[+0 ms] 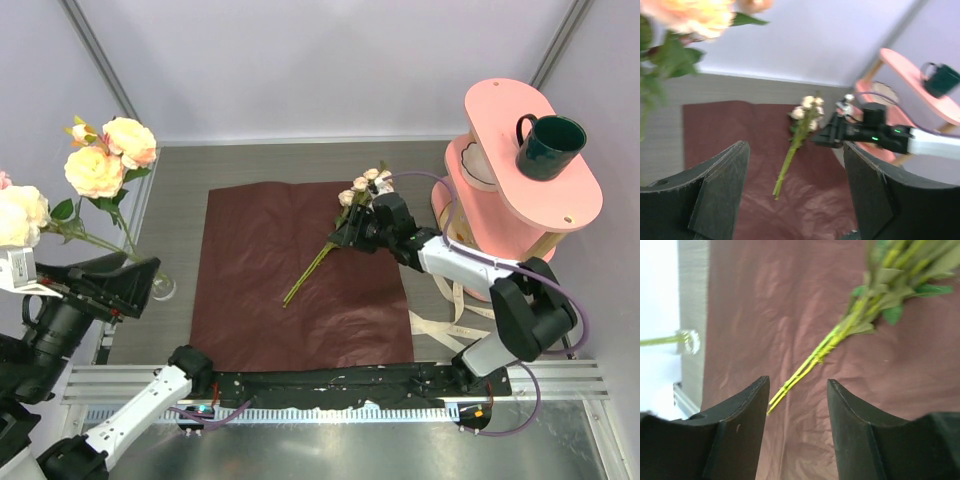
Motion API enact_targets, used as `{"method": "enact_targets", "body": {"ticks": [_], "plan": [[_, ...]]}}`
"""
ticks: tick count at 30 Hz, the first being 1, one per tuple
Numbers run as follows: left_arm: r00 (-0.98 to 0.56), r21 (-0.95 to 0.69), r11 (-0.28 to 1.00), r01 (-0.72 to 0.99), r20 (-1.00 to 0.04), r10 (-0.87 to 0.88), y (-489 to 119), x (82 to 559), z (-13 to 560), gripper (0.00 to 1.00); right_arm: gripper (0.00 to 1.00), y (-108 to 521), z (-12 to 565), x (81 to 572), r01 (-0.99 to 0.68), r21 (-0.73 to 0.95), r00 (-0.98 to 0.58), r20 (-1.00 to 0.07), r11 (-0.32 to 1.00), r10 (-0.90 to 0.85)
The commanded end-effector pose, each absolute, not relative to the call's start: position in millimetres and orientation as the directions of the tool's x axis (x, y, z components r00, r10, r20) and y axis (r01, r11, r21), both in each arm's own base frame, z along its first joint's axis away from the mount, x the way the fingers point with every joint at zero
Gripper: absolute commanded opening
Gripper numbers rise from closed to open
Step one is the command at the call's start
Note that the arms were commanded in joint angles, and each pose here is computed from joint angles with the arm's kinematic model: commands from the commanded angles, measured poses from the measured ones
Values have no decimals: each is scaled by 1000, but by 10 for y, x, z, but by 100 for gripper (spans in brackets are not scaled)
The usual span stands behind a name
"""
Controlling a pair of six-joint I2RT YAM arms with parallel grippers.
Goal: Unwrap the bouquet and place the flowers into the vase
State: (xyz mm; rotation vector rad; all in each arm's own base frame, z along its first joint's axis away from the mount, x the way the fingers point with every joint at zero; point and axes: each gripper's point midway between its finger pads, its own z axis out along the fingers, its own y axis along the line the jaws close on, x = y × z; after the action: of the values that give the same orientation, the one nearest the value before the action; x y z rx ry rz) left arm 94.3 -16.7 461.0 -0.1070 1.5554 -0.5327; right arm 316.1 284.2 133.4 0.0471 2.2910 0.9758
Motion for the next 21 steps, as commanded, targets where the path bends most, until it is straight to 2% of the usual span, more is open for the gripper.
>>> {"method": "enact_targets", "body": {"ticks": [1,5,12,19,21], "plan": [[-127,-371,715,593,-920,-372,-849,805,4927,79,49,2751,1315,3527,-26,651,-728,-533,759,432],[-236,-391,664,637,-919,-315,-1189,983,4769,77,37,2893,1145,3634,4,655,-759,-490,755,429],[-428,-496,565,660,-865,-261,-1742,1311,4344,72,36,3117,804,3550,15,622,-792,-471,783,389],[-519,-535,584,610,-827,-215,-1876,1480,3960,69,35,3194,567,3527,26,615,-802,-457,788,384],[-531,-542,586,602,-820,-214,-1888,1494,3910,69,31,3196,504,3543,32,607,-804,-456,794,381]]}}
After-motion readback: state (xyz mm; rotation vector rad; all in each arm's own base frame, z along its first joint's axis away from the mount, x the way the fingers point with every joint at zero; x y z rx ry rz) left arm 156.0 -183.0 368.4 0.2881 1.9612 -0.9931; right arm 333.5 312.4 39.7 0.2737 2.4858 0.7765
